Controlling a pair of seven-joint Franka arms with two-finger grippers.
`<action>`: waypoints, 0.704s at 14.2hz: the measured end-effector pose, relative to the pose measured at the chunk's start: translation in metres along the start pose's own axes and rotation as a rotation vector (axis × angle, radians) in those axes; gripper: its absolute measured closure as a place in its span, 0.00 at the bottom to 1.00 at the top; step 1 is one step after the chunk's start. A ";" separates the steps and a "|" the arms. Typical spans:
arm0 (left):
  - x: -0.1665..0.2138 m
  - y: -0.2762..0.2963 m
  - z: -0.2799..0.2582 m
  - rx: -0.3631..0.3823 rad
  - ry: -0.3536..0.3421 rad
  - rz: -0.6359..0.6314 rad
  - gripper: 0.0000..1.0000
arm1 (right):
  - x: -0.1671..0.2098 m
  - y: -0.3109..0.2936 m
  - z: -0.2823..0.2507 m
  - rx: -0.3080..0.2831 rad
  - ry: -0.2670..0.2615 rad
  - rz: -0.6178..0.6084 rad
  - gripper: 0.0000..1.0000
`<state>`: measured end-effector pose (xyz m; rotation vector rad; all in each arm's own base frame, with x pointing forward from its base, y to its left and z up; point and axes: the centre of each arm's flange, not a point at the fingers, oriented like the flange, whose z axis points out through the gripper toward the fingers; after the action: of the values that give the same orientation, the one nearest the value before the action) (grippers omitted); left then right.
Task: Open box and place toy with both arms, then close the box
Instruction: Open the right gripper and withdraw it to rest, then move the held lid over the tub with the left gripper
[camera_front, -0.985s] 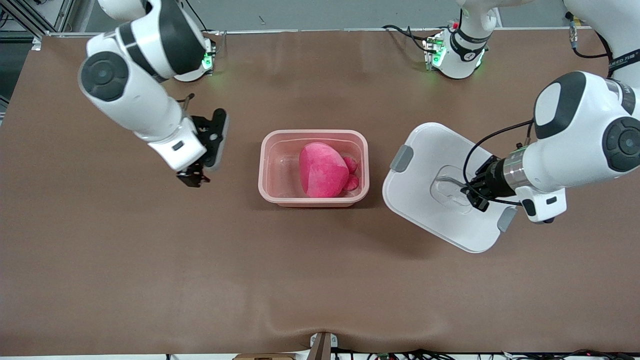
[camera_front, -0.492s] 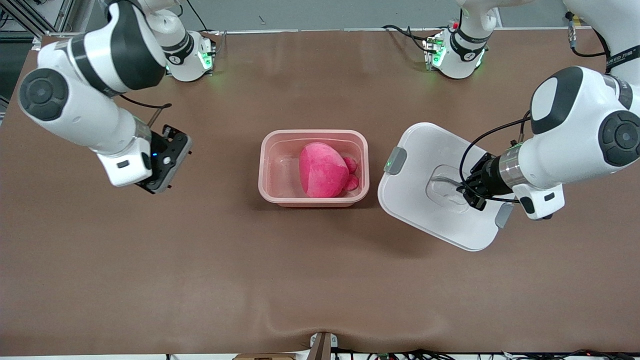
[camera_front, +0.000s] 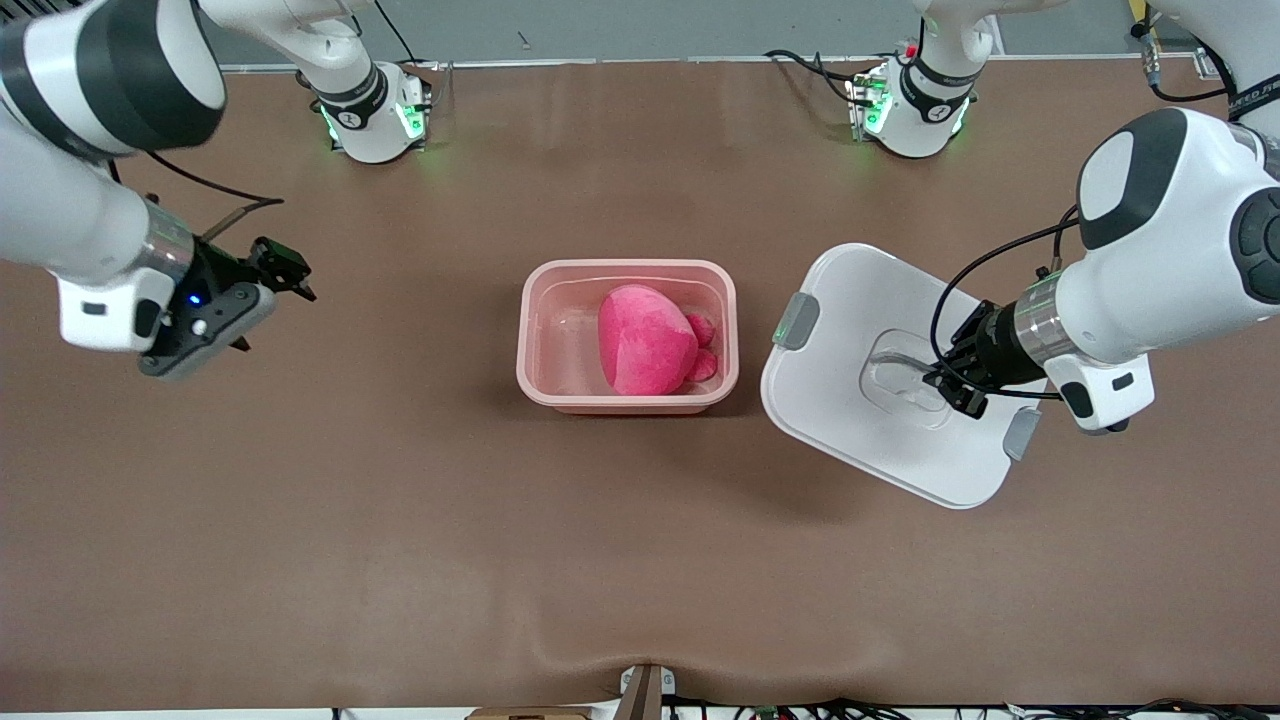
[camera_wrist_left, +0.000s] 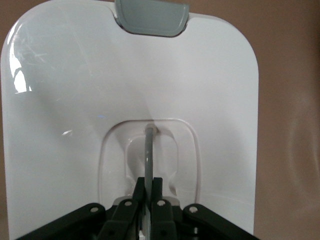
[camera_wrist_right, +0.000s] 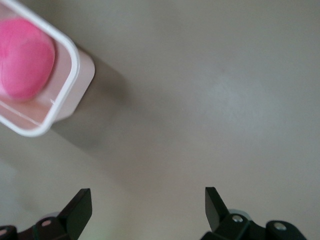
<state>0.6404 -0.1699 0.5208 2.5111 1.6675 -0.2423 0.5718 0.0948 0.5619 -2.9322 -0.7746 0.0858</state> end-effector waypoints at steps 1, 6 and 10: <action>0.000 0.001 -0.003 -0.009 0.001 0.001 0.93 | -0.008 0.003 -0.009 -0.001 0.006 0.066 0.00; -0.009 0.008 -0.020 -0.077 0.007 0.011 0.93 | -0.064 0.091 -0.043 -0.055 0.055 0.279 0.00; -0.056 0.014 -0.016 -0.082 0.000 -0.013 0.93 | -0.099 0.109 -0.066 -0.094 0.041 0.338 0.00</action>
<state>0.6326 -0.2226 0.5479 2.4423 1.6594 -0.1713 0.5444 -0.0545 0.6167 -3.1129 -0.2774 0.0156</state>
